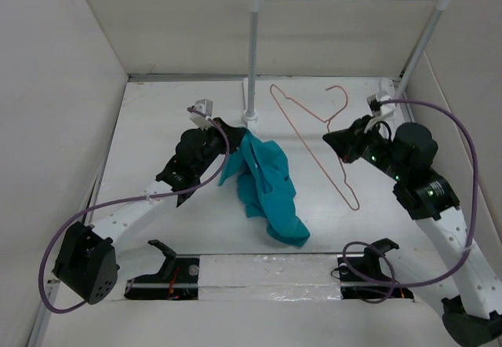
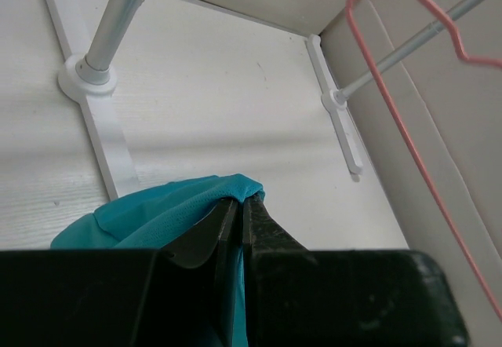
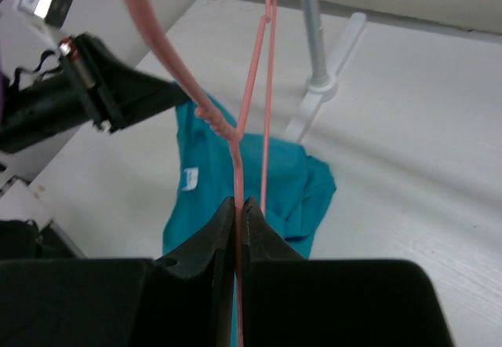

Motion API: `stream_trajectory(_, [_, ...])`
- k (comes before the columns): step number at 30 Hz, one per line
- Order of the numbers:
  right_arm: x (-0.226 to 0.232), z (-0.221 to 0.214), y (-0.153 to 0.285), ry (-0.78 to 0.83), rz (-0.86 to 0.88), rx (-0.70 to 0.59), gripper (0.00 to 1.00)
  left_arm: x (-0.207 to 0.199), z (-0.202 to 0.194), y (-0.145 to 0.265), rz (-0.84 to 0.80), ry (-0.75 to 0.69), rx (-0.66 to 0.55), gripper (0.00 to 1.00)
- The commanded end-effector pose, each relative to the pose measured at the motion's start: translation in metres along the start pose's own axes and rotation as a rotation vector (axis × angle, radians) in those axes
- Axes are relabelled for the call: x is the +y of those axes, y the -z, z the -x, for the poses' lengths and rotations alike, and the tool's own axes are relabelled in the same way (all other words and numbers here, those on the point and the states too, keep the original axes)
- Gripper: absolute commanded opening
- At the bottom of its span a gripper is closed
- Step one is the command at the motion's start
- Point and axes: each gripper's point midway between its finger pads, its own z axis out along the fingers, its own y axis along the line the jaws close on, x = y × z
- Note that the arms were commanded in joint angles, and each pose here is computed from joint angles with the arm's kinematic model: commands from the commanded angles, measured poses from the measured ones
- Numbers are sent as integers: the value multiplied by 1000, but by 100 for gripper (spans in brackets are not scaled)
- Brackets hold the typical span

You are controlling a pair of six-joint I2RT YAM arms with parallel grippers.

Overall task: Place the t-shirt on the hanger
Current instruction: Pick up the hanger from the clothesline, then place the T-shirt on the hanger.

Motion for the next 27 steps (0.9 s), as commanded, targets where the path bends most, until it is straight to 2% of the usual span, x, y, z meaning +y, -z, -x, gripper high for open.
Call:
stream_trajectory(1, [35,-6,36,-10,113,-3,0,-31,48,-4,-89,5,-117,0])
stream_trajectory(3, [51,-23,55,-29,175,45,0,-34,53,-7,-89,-4,-121,0])
stream_trajectory(8, [58,-36,74,-31,190,82,0,-41,61,-9,-106,1,-123,0])
stream_trajectory(19, [59,-55,52,-21,220,134,0,-51,62,5,-148,29,-117,0])
stream_trajectory(27, [68,-49,45,-26,258,124,0,-50,61,4,-150,20,-112,0])
